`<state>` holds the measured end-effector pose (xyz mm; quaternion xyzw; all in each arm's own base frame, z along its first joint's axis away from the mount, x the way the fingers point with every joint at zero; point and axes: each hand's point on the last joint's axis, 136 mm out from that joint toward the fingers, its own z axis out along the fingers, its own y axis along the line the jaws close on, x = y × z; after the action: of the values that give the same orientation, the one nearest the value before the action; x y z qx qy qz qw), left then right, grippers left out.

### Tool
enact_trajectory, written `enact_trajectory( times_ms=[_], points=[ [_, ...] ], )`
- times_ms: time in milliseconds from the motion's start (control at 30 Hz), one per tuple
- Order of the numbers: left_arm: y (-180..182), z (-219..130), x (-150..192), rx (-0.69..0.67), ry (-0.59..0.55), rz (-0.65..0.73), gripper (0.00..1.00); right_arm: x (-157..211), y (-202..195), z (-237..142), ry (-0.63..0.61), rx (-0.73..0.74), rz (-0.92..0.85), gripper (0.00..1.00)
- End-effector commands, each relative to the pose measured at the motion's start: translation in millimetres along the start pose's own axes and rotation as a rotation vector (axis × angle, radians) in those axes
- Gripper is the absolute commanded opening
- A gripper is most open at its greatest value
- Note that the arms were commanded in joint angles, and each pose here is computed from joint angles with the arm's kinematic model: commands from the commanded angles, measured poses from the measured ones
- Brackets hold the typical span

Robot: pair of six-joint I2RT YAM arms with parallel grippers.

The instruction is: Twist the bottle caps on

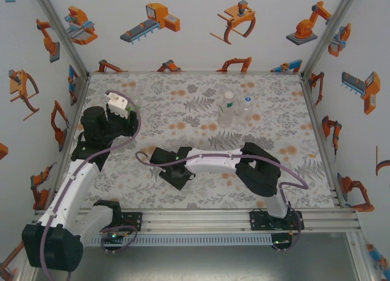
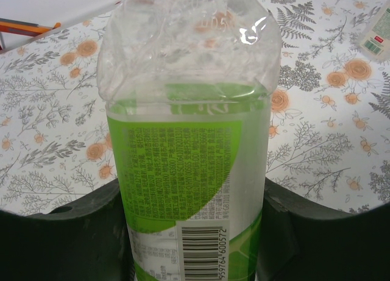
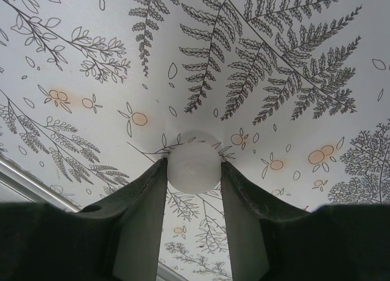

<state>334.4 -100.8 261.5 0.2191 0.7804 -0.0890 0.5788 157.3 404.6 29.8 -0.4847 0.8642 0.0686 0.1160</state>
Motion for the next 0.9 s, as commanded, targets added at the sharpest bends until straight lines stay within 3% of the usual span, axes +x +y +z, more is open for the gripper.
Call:
enact_trajectory(
  times_ms=[0,367,667,867],
  points=[
    [-0.2,-1.2,-6.5,0.014,-0.017,0.004,0.03,-4.0,-3.2,-1.7,0.001,0.018,-0.009,0.39],
    [-17.7,6.5,-3.8,0.130,-0.001,0.006,0.03,-24.4,-23.5,-34.5,-0.128,-0.023,0.083,0.35],
    [-48.8,10.4,-3.1,0.301,-0.001,0.008,0.05,-28.5,-83.6,-91.9,-0.304,-0.078,0.247,0.35],
    [-84.9,5.9,-9.7,0.424,0.000,0.093,0.05,-26.6,-134.1,-149.8,-0.467,-0.090,0.346,0.35]
  ],
)
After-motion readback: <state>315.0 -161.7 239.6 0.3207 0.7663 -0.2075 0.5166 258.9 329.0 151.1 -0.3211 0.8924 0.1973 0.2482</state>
